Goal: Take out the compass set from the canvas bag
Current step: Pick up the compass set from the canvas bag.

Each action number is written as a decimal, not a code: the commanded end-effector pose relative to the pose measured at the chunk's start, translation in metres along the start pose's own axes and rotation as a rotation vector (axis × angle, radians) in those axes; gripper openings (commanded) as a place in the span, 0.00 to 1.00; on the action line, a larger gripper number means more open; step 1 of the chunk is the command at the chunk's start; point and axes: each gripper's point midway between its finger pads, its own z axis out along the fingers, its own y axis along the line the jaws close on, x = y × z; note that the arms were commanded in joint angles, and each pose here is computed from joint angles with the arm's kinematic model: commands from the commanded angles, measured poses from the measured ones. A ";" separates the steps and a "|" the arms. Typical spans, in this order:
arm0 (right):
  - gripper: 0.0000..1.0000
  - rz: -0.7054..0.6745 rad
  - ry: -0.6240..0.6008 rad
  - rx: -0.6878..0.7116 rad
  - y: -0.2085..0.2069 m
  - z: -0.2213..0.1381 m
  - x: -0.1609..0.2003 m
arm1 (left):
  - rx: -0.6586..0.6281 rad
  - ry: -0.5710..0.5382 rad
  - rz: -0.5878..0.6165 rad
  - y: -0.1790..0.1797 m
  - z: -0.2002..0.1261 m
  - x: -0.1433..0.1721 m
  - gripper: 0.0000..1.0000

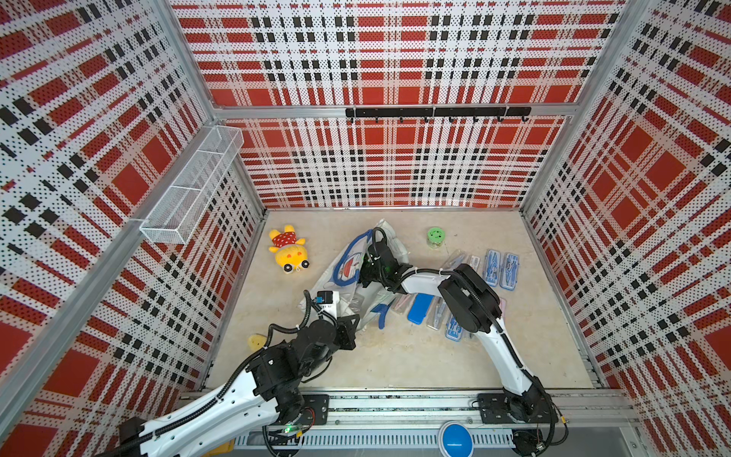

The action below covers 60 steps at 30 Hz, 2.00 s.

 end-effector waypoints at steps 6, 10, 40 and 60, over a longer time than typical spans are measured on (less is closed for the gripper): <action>0.16 -0.087 -0.085 -0.094 0.037 -0.044 -0.020 | 0.071 -0.013 -0.048 -0.015 -0.002 -0.010 0.00; 0.11 -0.083 -0.082 -0.091 0.033 -0.048 -0.020 | 0.070 -0.021 -0.058 -0.014 -0.001 -0.011 0.00; 0.08 -0.323 -0.025 -0.060 0.088 -0.143 0.051 | -0.098 -0.175 -0.322 0.034 0.003 -0.059 0.00; 0.09 -0.575 0.047 -0.179 0.154 -0.206 0.098 | -0.146 -0.159 -0.406 0.060 0.009 -0.057 0.00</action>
